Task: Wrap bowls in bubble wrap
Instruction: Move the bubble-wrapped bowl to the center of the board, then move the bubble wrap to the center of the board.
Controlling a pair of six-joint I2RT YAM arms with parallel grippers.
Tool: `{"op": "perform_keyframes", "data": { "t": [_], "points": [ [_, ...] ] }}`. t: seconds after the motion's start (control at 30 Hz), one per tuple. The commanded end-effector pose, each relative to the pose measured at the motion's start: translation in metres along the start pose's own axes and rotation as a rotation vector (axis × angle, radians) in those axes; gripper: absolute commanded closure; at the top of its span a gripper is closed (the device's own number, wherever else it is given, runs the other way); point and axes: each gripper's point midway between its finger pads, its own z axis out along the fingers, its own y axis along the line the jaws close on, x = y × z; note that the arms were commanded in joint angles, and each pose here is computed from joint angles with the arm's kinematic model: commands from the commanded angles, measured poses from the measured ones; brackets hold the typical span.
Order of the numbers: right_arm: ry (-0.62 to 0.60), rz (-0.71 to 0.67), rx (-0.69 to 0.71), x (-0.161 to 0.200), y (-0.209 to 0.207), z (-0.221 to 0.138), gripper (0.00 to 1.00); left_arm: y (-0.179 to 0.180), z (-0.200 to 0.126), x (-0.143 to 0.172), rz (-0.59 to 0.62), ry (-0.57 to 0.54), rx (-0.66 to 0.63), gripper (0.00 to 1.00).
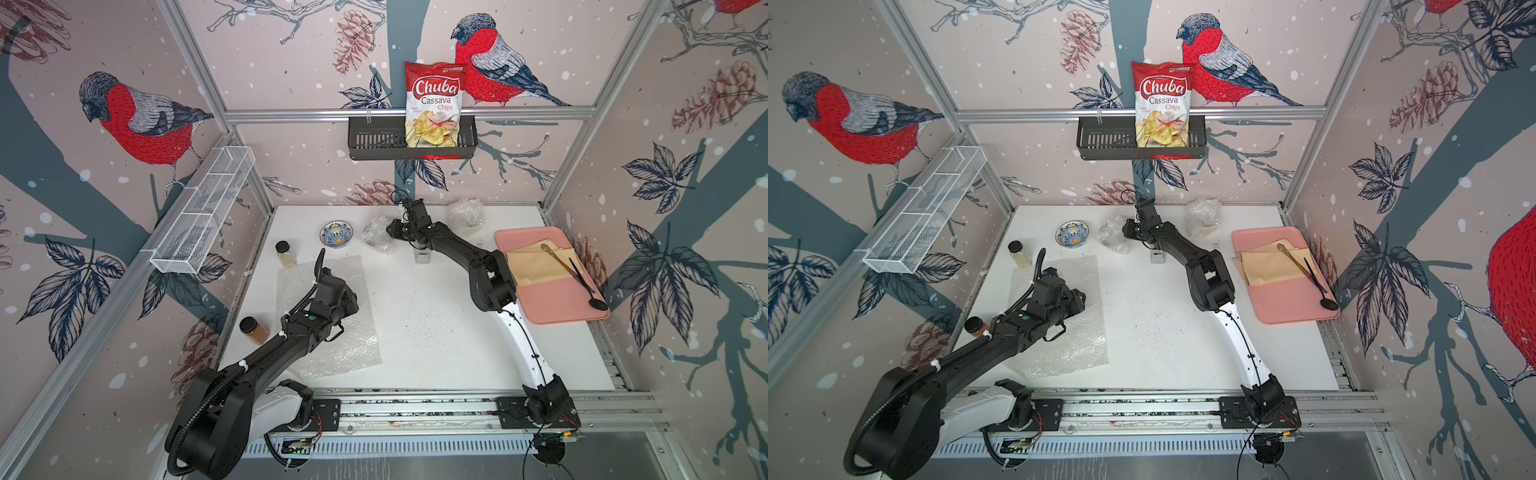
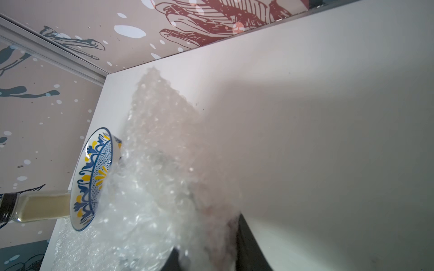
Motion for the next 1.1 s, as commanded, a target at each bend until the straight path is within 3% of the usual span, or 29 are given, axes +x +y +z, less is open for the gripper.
{"op": "perform_keyframes", "data": {
  "t": [0.0, 0.07, 0.13, 0.23, 0.33, 0.43, 0.77, 0.93, 1.07],
  "points": [
    [-0.042, 0.014, -0.014, -0.011, 0.002, 0.004, 0.64, 0.009, -0.001, 0.006, -0.009, 0.012, -0.026, 0.51],
    [-0.047, 0.011, -0.022, -0.013, 0.005, 0.003, 0.59, 0.012, 0.0, 0.011, -0.002, 0.025, -0.037, 0.5],
    [-0.046, -0.003, -0.024, -0.016, 0.009, -0.003, 0.47, 0.016, 0.002, 0.016, 0.01, 0.044, -0.05, 0.49],
    [-0.053, -0.028, -0.032, -0.021, 0.016, -0.016, 0.4, 0.018, 0.008, 0.024, 0.028, 0.081, -0.053, 0.44],
    [-0.064, -0.066, -0.036, -0.028, 0.027, -0.034, 0.37, 0.019, 0.015, 0.03, 0.04, 0.115, -0.057, 0.34],
    [-0.071, -0.101, -0.019, -0.032, 0.032, -0.055, 0.36, 0.017, 0.021, 0.032, 0.051, 0.133, -0.058, 0.32],
    [-0.097, -0.178, 0.033, -0.026, 0.04, -0.123, 0.34, 0.025, 0.049, 0.048, 0.142, 0.248, -0.25, 0.33],
    [-0.122, -0.2, 0.044, -0.016, 0.039, -0.159, 0.34, -0.007, 0.062, 0.07, 0.244, 0.282, -0.255, 0.36],
    [-0.126, -0.185, 0.053, -0.006, 0.028, -0.184, 0.34, -0.059, 0.06, 0.097, 0.287, 0.291, -0.133, 0.38]
  ]
}}
